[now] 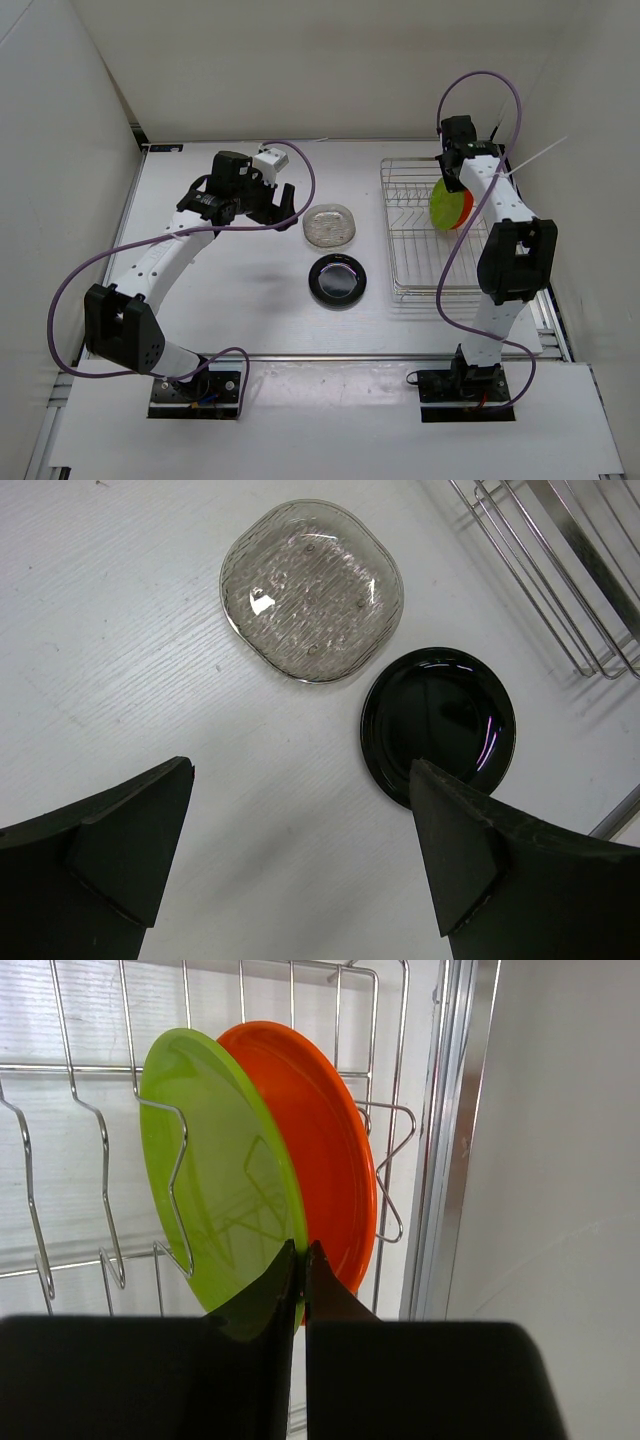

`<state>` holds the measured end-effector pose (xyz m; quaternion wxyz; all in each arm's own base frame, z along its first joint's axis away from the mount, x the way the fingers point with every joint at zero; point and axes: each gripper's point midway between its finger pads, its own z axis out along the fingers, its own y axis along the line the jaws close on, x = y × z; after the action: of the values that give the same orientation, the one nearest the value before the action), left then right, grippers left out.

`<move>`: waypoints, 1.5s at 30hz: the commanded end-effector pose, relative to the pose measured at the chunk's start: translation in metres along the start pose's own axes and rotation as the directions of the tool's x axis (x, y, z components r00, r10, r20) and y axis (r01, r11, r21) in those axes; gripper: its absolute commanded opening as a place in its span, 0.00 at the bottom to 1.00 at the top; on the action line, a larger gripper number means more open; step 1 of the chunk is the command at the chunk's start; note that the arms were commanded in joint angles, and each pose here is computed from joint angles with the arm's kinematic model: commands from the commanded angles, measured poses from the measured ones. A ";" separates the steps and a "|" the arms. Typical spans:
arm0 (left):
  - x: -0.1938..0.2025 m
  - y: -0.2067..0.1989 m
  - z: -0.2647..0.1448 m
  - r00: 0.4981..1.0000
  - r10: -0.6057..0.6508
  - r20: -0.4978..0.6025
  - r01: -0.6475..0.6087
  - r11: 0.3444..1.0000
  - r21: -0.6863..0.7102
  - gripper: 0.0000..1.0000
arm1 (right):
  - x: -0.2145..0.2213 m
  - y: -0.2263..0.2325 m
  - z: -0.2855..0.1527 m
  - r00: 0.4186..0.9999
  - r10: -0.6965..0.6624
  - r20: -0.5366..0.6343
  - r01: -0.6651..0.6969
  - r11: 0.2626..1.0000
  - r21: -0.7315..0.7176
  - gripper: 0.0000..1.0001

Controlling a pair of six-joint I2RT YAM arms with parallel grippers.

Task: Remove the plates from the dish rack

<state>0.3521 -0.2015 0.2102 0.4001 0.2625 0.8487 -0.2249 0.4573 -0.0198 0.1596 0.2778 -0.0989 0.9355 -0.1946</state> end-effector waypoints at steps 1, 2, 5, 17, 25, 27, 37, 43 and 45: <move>-0.020 -0.006 -0.016 0.997 0.021 0.073 -0.021 1.000 0.007 1.00 | -0.015 -0.008 -0.015 0.999 0.033 0.040 -0.034 0.999 0.020 0.00; -0.020 -0.005 -0.016 0.997 0.021 0.072 -0.021 1.000 0.007 1.00 | -0.020 -0.006 -0.019 0.998 0.041 0.053 -0.042 0.999 0.017 0.00; -0.020 -0.005 -0.016 0.997 0.021 0.072 -0.021 1.000 0.007 1.00 | -0.025 -0.013 -0.030 0.996 0.051 0.075 -0.053 0.998 0.029 0.00; -0.023 -0.005 -0.013 0.998 0.000 0.065 0.000 1.000 0.009 1.00 | -0.052 -0.038 -0.101 0.977 0.034 0.212 -0.060 0.991 0.117 0.00; -0.031 -0.004 -0.007 0.998 -0.011 0.061 0.010 1.000 0.019 1.00 | -0.050 -0.054 -0.141 0.962 0.020 0.271 -0.066 0.985 0.162 0.00; -0.033 -0.008 -0.005 0.998 -0.020 0.061 0.018 0.999 0.045 1.00 | -0.051 -0.054 -0.149 0.956 0.022 0.294 -0.072 0.985 0.158 0.00; -0.059 -0.071 0.003 0.998 -0.057 0.029 0.041 0.912 0.409 1.00 | -0.019 0.055 -0.174 0.944 0.022 0.328 0.130 0.893 -0.431 0.00; -0.063 -0.097 0.019 1.000 -0.024 0.002 0.020 0.885 0.465 1.00 | -0.002 0.118 -0.227 0.927 0.044 0.372 0.274 0.598 -0.753 0.00; -0.060 -0.102 0.026 0.999 -0.027 -0.017 0.032 0.880 0.475 1.00 | -0.001 0.122 -0.238 0.924 0.055 0.378 0.287 0.551 -0.784 0.00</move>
<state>0.3473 -0.2969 0.2436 0.3240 0.3244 0.7919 -0.4032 0.3452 0.1281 0.2570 0.3363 -0.2690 0.8892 0.1547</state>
